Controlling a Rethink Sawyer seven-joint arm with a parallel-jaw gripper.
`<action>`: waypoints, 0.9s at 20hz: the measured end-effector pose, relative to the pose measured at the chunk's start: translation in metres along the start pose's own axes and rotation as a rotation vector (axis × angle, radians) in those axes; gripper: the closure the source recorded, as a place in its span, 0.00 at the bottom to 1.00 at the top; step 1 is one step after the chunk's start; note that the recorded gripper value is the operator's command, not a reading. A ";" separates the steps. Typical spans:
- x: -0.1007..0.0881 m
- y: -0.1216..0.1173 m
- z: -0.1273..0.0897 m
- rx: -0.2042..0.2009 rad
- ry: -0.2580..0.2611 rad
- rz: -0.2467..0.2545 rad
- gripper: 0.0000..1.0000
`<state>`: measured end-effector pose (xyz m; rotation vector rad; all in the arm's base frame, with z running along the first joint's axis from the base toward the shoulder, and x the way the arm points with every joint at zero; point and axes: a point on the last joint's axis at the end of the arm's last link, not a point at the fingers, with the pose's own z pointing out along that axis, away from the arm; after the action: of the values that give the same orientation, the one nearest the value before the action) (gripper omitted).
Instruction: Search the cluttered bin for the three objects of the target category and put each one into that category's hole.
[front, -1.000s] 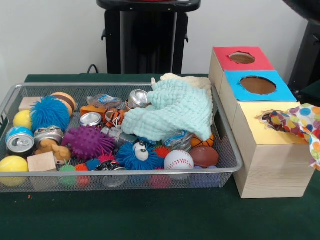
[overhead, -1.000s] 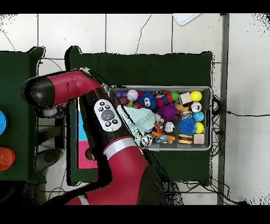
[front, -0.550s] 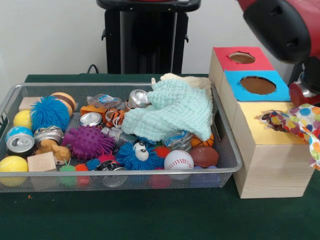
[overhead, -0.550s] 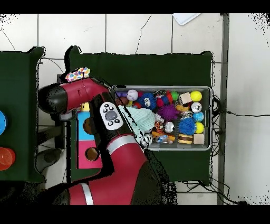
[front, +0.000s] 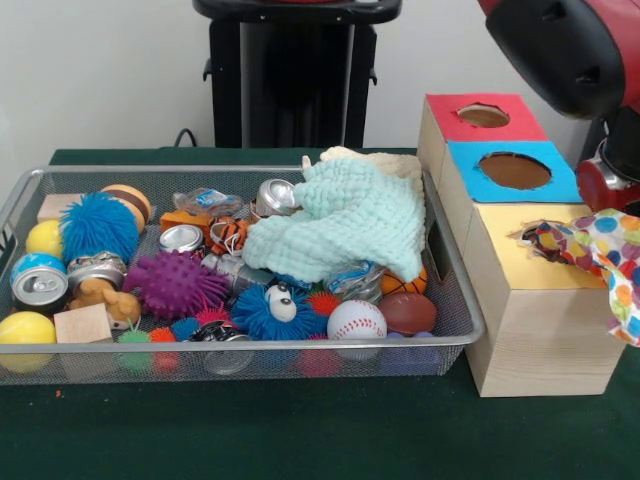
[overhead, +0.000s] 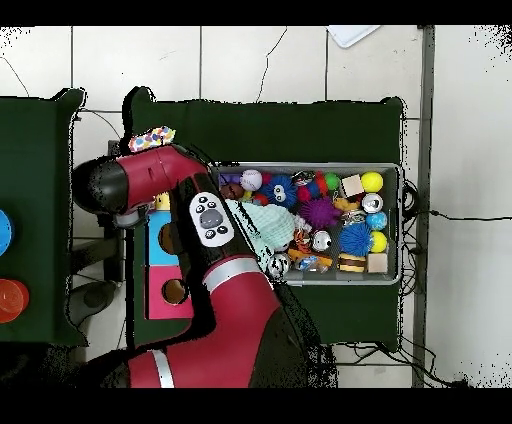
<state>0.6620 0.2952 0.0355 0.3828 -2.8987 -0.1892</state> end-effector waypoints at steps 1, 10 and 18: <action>0.001 -0.002 -0.003 0.003 0.006 0.002 1.00; 0.005 -0.013 -0.059 -0.001 0.081 0.042 1.00; -0.004 -0.039 -0.130 -0.008 0.008 0.093 1.00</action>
<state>0.7044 0.2456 0.1550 0.2463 -2.8992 -0.1834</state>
